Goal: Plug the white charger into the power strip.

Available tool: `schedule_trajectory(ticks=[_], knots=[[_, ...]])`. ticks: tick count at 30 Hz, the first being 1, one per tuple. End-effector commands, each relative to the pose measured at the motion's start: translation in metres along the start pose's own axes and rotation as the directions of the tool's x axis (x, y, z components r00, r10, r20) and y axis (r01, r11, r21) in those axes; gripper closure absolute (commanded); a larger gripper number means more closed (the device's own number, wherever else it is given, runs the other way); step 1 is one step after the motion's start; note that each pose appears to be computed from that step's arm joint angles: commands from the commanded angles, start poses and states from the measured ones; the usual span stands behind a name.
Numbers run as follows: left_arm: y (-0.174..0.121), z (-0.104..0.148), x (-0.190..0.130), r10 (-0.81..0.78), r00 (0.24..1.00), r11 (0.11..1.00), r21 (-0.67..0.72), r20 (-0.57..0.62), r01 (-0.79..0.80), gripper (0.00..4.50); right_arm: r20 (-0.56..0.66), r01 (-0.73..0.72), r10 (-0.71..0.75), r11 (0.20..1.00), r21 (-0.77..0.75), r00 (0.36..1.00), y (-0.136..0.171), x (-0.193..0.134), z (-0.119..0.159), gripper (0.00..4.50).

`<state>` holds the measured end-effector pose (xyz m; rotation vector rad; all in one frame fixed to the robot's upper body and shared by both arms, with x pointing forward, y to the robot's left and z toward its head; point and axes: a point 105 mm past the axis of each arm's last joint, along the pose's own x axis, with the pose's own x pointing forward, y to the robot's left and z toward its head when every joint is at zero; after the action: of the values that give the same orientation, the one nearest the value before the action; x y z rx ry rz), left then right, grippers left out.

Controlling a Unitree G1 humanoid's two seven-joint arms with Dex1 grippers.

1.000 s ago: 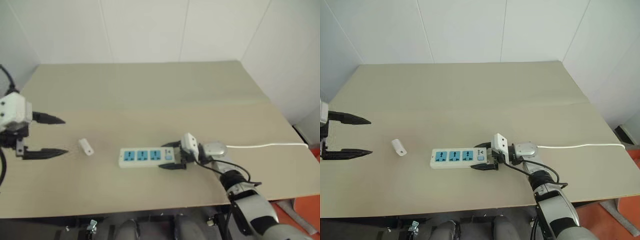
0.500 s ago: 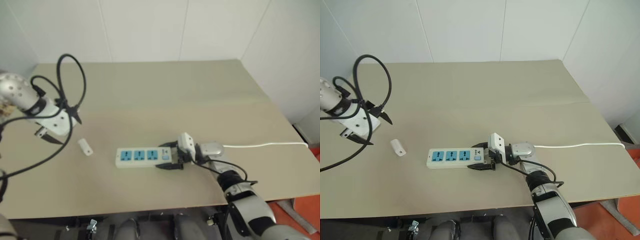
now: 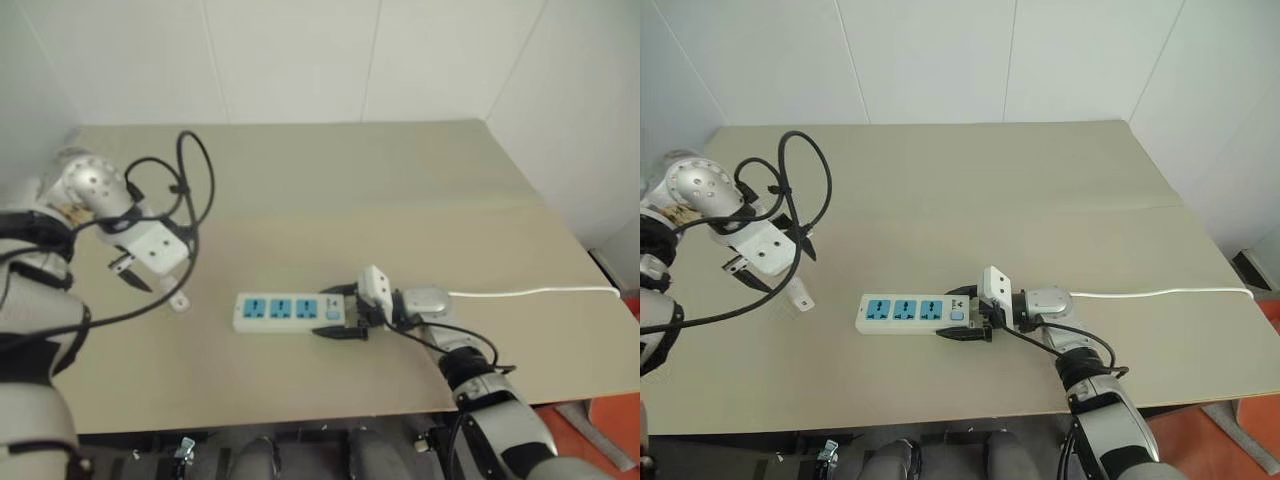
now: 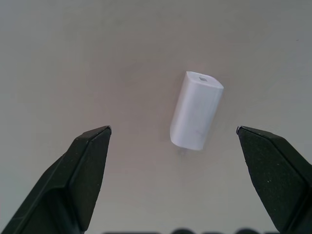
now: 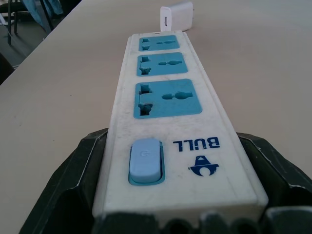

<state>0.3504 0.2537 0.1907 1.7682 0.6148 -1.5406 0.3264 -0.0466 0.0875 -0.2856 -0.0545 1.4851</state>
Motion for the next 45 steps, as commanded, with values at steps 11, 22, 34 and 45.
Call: schedule_trajectory(ticks=[11,22,34,45], knots=[[-0.005,0.002,0.002,-0.063,0.997,0.992,0.109,-0.033,0.067,0.0,-0.002,0.033,-0.033,0.999,0.011,0.999,0.005,0.002,0.0,1.05],[-0.013,0.006,0.02,-0.132,0.991,0.979,0.154,-0.019,0.134,0.0,0.002,0.06,-0.06,0.998,0.016,0.998,0.005,0.001,0.0,1.05],[-0.015,0.008,0.042,-0.144,0.989,0.976,0.161,-0.019,0.146,0.0,0.005,0.087,-0.088,0.996,0.03,0.996,0.009,0.0,0.001,1.05],[-0.012,0.004,0.047,-0.124,0.99,0.975,0.177,-0.065,0.134,1.7,0.003,0.106,-0.106,0.993,0.043,0.994,0.012,-0.002,0.0,1.05]])
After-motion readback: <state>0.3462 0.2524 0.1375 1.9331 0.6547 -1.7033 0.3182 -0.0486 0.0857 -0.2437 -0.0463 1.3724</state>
